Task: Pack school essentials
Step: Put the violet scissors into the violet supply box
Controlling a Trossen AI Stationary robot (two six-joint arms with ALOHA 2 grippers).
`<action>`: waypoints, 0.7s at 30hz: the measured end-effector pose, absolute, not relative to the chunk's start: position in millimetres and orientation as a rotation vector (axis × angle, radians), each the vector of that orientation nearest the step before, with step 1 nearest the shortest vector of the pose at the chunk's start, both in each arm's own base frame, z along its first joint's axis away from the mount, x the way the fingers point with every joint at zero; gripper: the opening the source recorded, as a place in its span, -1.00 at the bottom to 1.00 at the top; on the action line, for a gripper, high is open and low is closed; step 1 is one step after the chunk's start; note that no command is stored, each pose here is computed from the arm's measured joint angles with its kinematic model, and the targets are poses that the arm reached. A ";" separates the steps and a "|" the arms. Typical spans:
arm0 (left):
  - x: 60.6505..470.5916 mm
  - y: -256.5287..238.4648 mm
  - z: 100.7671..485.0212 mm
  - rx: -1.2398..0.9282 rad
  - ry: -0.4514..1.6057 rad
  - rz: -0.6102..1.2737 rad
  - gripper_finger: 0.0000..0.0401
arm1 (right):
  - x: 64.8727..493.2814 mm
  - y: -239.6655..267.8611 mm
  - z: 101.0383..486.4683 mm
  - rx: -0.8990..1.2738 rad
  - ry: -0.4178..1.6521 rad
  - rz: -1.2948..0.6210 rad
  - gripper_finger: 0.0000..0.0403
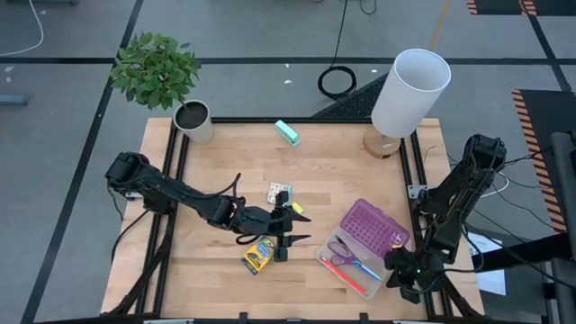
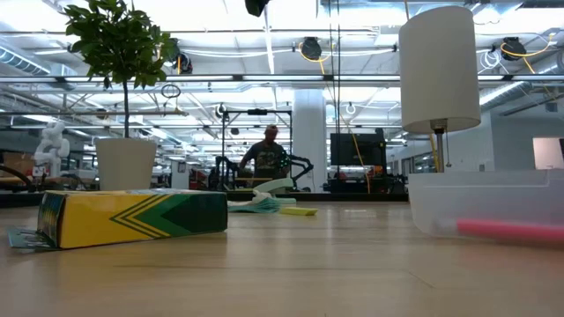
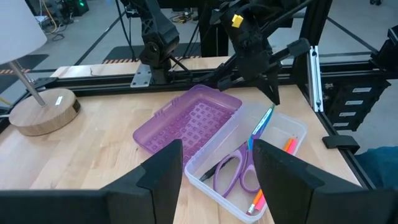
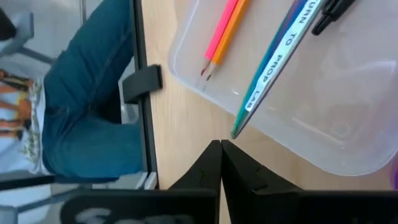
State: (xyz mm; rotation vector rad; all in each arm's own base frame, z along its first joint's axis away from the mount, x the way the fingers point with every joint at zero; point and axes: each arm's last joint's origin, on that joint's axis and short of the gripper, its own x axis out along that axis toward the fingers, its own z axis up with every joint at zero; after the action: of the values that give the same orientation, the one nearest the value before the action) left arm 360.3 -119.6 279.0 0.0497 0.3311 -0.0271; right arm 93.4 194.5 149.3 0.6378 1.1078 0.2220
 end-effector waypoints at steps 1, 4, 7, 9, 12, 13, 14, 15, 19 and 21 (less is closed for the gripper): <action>360.3 -119.6 279.1 0.050 0.330 -0.027 -0.01 | 93.6 194.4 149.3 0.646 1.106 0.214 -1.00; 360.6 -119.7 280.0 0.047 0.321 -0.028 -0.01 | 93.9 194.3 149.3 0.675 1.104 0.192 -1.00; 361.0 -119.9 281.0 0.043 0.311 -0.028 -0.01 | 94.4 193.6 149.0 0.706 1.106 0.163 -1.00; 361.0 -119.9 281.1 0.043 0.309 -0.028 -0.01 | 95.7 192.0 148.3 0.737 1.112 0.127 -1.00; 361.0 -119.9 281.1 0.043 0.309 -0.028 -0.01 | 97.9 190.6 148.2 0.770 1.113 0.097 -1.00; 361.0 -119.9 281.1 0.043 0.309 -0.028 -0.01 | 98.7 190.0 148.1 0.779 1.113 0.088 -1.00; 361.0 -119.9 281.1 0.043 0.310 -0.028 -0.01 | 99.6 189.4 148.0 0.786 1.113 0.079 -1.00; 361.0 -119.9 281.1 0.043 0.309 -0.028 -0.01 | 100.4 188.8 147.8 0.794 1.114 0.069 -1.00; 361.0 -119.9 281.1 0.043 0.310 -0.028 -0.01 | 102.2 186.9 148.7 0.856 1.121 0.027 -1.00; 361.0 -119.9 281.1 0.043 0.310 -0.028 -0.01 | 101.8 186.9 152.4 0.894 1.134 0.042 -1.00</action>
State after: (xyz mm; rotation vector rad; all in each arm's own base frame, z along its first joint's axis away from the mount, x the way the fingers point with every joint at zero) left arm 361.0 -119.9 281.1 0.0432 0.3098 -0.0279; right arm 101.8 186.9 152.4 0.8938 1.1342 0.0422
